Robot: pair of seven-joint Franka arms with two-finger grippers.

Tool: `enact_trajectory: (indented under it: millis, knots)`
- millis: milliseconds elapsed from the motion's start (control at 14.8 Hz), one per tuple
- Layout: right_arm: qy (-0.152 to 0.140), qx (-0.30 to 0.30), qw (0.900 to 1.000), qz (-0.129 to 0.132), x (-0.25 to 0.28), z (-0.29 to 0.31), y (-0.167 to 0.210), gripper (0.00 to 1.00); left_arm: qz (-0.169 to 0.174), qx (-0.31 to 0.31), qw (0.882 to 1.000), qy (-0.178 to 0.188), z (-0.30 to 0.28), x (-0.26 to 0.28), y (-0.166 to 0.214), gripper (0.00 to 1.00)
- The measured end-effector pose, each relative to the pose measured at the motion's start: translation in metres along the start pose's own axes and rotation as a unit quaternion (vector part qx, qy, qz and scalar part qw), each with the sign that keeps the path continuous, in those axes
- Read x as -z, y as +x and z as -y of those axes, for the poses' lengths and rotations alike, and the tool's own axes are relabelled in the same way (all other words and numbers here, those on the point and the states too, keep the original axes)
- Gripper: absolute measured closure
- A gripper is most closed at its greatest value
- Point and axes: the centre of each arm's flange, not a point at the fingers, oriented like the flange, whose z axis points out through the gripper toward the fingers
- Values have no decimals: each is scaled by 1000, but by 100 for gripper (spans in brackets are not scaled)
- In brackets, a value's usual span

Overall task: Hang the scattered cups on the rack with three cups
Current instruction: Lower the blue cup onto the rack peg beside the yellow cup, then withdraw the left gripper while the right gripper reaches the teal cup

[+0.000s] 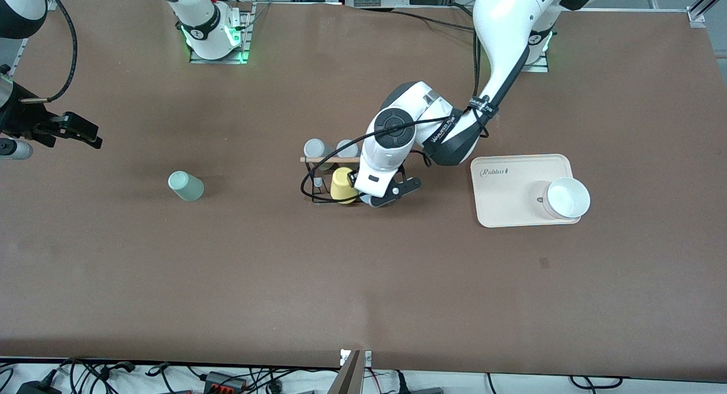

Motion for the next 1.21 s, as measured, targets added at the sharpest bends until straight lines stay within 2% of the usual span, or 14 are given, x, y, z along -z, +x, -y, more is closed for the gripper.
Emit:
enact_trajectory:
  millis: [337, 674, 876, 1011, 1213]
  knots:
    - [0, 1, 1000, 2, -4, 1, 2, 0, -3, 1, 1000, 7, 3, 24, 0, 17]
    - [0, 7, 1000, 18, -33, 8, 16, 0, -19, 13, 1000, -3, 14, 65, 14, 17]
    - [0, 8, 1000, 28, -45, 9, 19, 0, -34, 37, 999, -12, 44, 121, 50, 14]
    - [-1, 8, 999, 49, -69, 9, 26, 0, -37, 33, 999, -3, 81, 162, 83, 0]
    - [-1, 8, 997, 72, -98, 9, 34, 0, -48, 54, 997, -5, 139, 219, 126, 0]
